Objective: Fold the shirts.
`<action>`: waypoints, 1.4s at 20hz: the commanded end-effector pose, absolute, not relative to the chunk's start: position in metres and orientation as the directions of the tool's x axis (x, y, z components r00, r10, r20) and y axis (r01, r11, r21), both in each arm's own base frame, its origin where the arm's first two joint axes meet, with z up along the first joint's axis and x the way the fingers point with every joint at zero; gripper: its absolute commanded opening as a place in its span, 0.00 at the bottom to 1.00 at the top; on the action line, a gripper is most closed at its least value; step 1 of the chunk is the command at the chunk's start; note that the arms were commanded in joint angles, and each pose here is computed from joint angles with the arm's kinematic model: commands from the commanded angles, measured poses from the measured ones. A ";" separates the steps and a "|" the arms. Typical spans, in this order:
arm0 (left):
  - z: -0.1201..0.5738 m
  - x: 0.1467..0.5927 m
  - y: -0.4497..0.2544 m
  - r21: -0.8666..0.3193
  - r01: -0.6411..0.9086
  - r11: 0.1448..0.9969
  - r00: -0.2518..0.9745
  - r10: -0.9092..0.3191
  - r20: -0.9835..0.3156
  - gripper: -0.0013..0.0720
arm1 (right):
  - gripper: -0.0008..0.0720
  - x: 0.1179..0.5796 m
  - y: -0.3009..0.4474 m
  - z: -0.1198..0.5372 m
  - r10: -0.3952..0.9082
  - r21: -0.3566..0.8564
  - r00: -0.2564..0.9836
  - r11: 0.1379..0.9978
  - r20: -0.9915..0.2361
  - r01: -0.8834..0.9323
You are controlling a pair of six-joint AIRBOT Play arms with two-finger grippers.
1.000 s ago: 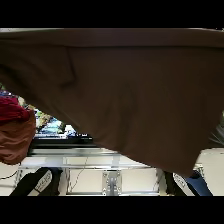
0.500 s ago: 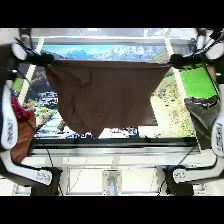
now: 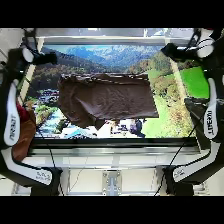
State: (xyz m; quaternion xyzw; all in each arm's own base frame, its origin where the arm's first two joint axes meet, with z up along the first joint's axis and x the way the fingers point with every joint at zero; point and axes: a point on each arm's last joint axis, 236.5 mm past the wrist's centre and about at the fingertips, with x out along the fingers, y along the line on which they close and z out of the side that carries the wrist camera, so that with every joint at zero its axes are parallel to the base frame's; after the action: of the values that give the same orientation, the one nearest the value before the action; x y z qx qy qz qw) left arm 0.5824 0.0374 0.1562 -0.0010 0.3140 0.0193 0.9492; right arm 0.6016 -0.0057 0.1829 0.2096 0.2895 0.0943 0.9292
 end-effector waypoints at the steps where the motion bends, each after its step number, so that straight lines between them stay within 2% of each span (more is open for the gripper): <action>1: 0.267 0.518 0.088 0.033 -0.145 0.989 0.874 0.144 -0.464 0.98 | 0.61 0.536 -0.064 0.251 0.167 0.260 0.801 0.965 -0.575 -0.014; 3: 0.307 0.461 0.137 0.071 -0.268 0.961 0.864 0.272 -0.423 0.98 | 0.61 0.472 -0.120 0.273 -0.016 0.120 0.768 0.985 -0.640 0.121; 5: 0.291 0.397 0.172 0.030 -0.394 0.919 0.791 0.356 -0.498 0.98 | 0.61 0.414 -0.150 0.275 -0.090 0.081 0.719 0.977 -0.689 0.199; 6: 0.270 0.369 0.183 0.002 -0.455 0.890 0.750 0.385 -0.539 0.98 | 0.61 0.391 -0.155 0.265 -0.082 0.089 0.685 0.974 -0.724 0.210; 8: 0.196 0.316 0.189 -0.074 -0.575 0.815 0.650 0.400 -0.646 0.98 | 0.61 0.370 -0.146 0.233 0.013 0.202 0.657 0.956 -0.754 0.214; 11: 0.059 0.261 0.148 -0.291 -0.737 0.610 0.543 0.279 -0.792 0.97 | 0.61 0.363 -0.106 0.142 0.203 0.419 0.613 0.878 -0.764 0.230; 13: -0.004 0.259 0.085 -0.508 -0.720 0.473 0.597 0.047 -0.801 0.97 | 0.62 0.362 -0.079 0.082 0.276 0.533 0.613 0.797 -0.740 0.285; 15: -0.028 0.268 0.020 -0.684 -0.625 0.376 0.663 -0.207 -0.719 0.97 | 0.62 0.367 -0.062 0.057 0.327 0.622 0.647 0.725 -0.688 0.296; 17: -0.031 0.278 -0.008 -0.778 -0.539 0.322 0.711 -0.322 -0.626 0.97 | 0.61 0.372 -0.055 0.060 0.355 0.657 0.673 0.707 -0.649 0.261; 20: -0.046 0.280 -0.017 -0.779 -0.561 0.281 0.677 -0.386 -0.627 0.97 | 0.61 0.383 -0.047 0.090 0.387 0.693 0.720 0.698 -0.576 0.179; 23: -0.051 0.290 -0.031 -0.819 -0.525 0.231 0.677 -0.470 -0.566 0.96 | 0.61 0.387 -0.047 0.110 0.386 0.691 0.743 0.709 -0.547 0.140; 25: -0.064 0.291 -0.038 -0.816 -0.530 0.232 0.652 -0.504 -0.567 0.79 | 0.61 0.386 -0.045 0.117 0.385 0.688 0.750 0.714 -0.538 0.128; 28: -0.084 0.285 -0.051 -0.792 -0.548 0.268 0.590 -0.547 -0.594 0.79 | 0.61 0.380 -0.039 0.125 0.400 0.687 0.746 0.719 -0.533 0.106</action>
State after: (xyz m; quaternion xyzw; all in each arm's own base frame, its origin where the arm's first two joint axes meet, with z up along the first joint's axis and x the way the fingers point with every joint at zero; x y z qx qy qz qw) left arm 0.2848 -0.0385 -0.0720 -0.6074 0.4374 0.0223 0.6627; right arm 0.3833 -0.0452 0.1146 0.3673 0.3522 0.0724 0.8578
